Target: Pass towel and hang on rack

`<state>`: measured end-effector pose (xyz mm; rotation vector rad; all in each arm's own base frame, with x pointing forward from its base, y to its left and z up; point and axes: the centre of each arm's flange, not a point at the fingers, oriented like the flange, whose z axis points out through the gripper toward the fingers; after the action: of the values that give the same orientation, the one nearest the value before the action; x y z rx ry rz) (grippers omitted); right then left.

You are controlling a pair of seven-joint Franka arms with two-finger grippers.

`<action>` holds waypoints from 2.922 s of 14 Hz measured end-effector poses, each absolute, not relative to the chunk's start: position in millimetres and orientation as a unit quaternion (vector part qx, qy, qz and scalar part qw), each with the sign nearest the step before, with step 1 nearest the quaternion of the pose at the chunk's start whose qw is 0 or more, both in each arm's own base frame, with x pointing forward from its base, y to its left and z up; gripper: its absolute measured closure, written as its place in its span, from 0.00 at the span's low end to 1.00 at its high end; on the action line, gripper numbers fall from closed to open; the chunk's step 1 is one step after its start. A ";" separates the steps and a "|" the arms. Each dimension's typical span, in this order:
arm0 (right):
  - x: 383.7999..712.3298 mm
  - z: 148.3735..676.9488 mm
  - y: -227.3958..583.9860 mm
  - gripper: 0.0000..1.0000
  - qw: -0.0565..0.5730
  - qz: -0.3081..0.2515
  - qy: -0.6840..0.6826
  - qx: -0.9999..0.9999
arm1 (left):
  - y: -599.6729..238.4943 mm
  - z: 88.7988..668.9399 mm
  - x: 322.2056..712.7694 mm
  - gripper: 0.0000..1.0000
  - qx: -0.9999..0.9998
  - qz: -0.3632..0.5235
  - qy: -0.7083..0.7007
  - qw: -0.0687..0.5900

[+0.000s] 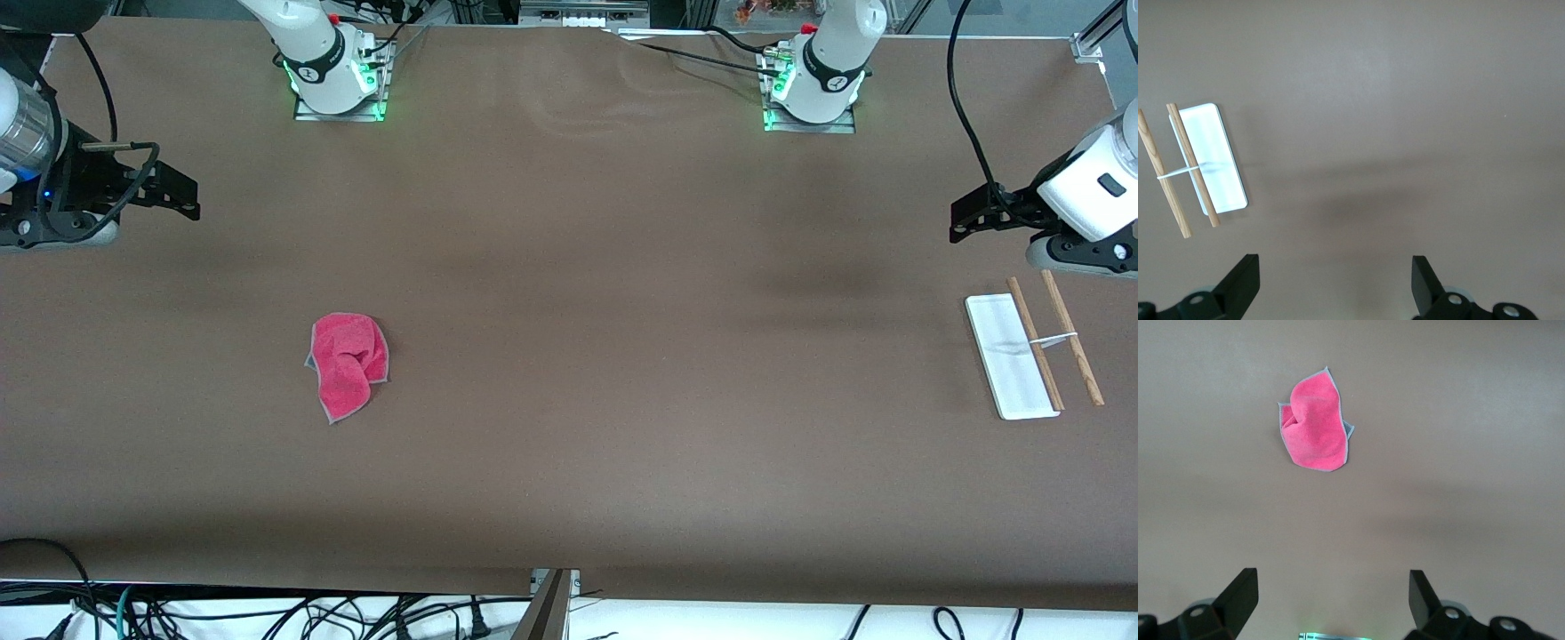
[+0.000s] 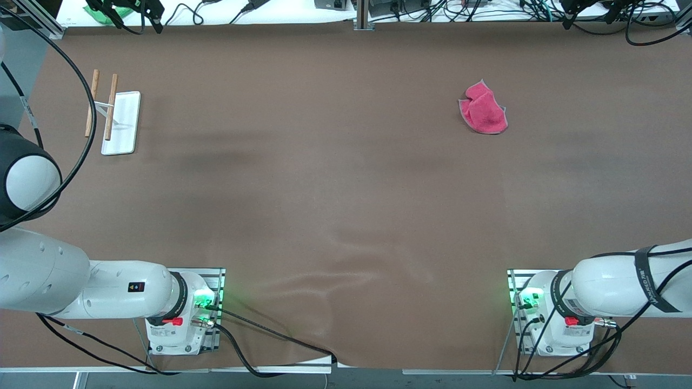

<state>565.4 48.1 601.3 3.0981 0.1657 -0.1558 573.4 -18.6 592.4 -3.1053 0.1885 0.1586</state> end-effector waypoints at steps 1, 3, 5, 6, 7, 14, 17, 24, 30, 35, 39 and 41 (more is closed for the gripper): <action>565.4 601.3 48.1 0.00 0.018 -0.050 0.053 0.997 | -19.8 592.2 573.0 0.00 -0.997 0.052 0.062 0.013; 565.4 601.3 48.1 0.00 0.018 -0.050 0.053 0.997 | -20.9 592.1 572.8 0.00 -0.997 0.053 0.063 0.013; 565.4 601.3 48.1 0.00 0.018 -0.050 0.053 0.997 | -21.0 592.2 572.8 0.00 -0.997 0.053 0.063 0.013; 565.4 601.3 48.1 0.00 0.018 -0.050 0.053 0.997 | -21.3 592.3 572.7 0.00 -0.997 0.053 0.063 0.013; 565.4 601.3 48.1 0.00 0.018 -0.050 0.053 0.997 | -21.7 592.3 572.7 0.00 -0.997 0.053 0.063 0.013; 584.5 575.8 50.0 0.00 0.014 -0.049 0.056 0.997 | -23.3 592.5 572.5 0.00 -0.996 0.053 0.065 0.013; 608.2 535.6 50.1 0.00 0.009 -0.057 0.056 0.997 | -20.8 592.2 572.5 0.00 -0.997 0.054 0.063 0.013; 675.9 413.5 76.6 0.00 -0.011 -0.005 0.111 0.994 | -20.0 591.7 572.2 0.00 -0.996 0.055 0.062 0.013; 715.5 314.6 93.1 0.00 -0.003 0.076 0.257 0.963 | -20.0 591.5 572.1 0.00 -0.996 0.055 0.062 0.013; 723.7 269.8 99.4 0.00 0.021 0.101 0.355 0.929 | -20.0 591.5 572.1 0.00 -0.996 0.055 0.062 0.013; 726.4 243.1 100.4 0.00 0.026 0.114 0.393 0.912 | -21.3 591.5 572.1 0.00 -0.996 0.055 0.063 0.013; 725.8 231.0 101.0 0.00 0.033 0.111 0.411 0.904 | -21.6 591.5 572.1 0.00 -0.996 0.055 0.063 0.013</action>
<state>725.8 101.0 231.0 2.7830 1.2653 0.3412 572.1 -21.6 591.5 -3.1046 0.1971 0.1723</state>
